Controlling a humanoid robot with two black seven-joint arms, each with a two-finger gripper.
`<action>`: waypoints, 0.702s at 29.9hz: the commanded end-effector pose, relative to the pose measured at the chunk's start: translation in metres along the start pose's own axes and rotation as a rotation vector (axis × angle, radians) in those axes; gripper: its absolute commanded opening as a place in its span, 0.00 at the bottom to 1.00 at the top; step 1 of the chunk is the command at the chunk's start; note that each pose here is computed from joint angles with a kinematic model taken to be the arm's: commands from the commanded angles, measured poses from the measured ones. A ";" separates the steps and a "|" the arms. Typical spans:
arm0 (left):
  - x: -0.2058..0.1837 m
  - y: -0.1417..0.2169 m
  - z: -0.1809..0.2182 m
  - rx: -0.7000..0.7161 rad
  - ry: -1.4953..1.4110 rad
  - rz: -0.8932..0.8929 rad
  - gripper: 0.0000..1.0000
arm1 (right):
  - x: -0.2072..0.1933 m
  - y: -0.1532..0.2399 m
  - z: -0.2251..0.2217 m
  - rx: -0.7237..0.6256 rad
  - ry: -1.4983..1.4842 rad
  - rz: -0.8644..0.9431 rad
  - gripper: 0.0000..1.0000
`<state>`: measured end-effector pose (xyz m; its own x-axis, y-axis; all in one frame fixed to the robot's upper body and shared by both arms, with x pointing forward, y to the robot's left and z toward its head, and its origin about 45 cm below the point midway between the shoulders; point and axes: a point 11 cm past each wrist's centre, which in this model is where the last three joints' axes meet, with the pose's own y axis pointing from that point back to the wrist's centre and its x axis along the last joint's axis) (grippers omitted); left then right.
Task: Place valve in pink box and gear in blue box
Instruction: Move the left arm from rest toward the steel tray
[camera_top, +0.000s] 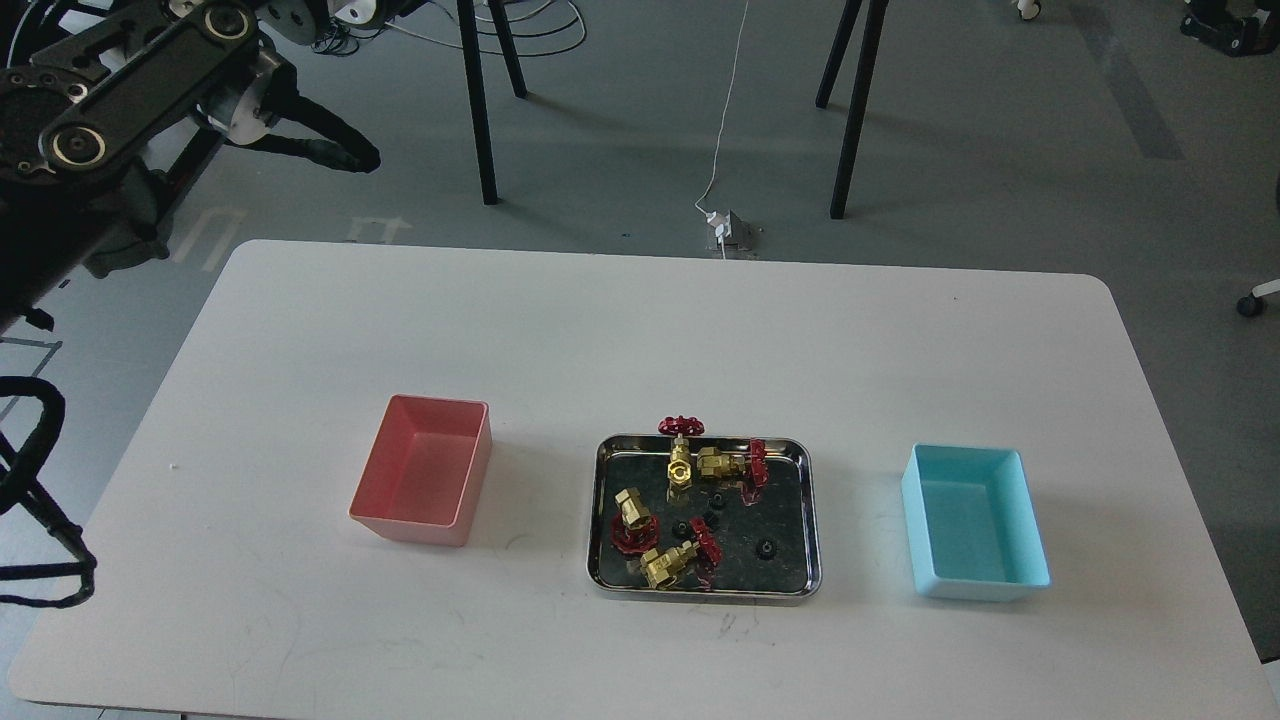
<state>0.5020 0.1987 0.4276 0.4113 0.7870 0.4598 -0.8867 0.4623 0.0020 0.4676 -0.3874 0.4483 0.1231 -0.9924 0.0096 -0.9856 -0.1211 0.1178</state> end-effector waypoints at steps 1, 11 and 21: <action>0.003 0.002 0.011 -0.042 0.002 0.012 1.00 | -0.001 0.000 0.001 -0.001 0.035 -0.004 0.99; 0.049 0.025 0.020 -0.181 0.218 -0.032 1.00 | -0.003 -0.001 0.011 -0.016 0.045 -0.014 0.99; -0.015 0.059 -0.013 -0.324 -0.086 -0.198 0.87 | -0.005 -0.001 0.000 0.014 0.040 -0.021 0.99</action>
<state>0.4647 0.2227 0.4280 0.6009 0.7271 0.3321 -0.6796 0.6834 -0.2666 0.4675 -0.3850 0.4460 0.1419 -0.9888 0.0453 -0.9847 -0.1363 0.1091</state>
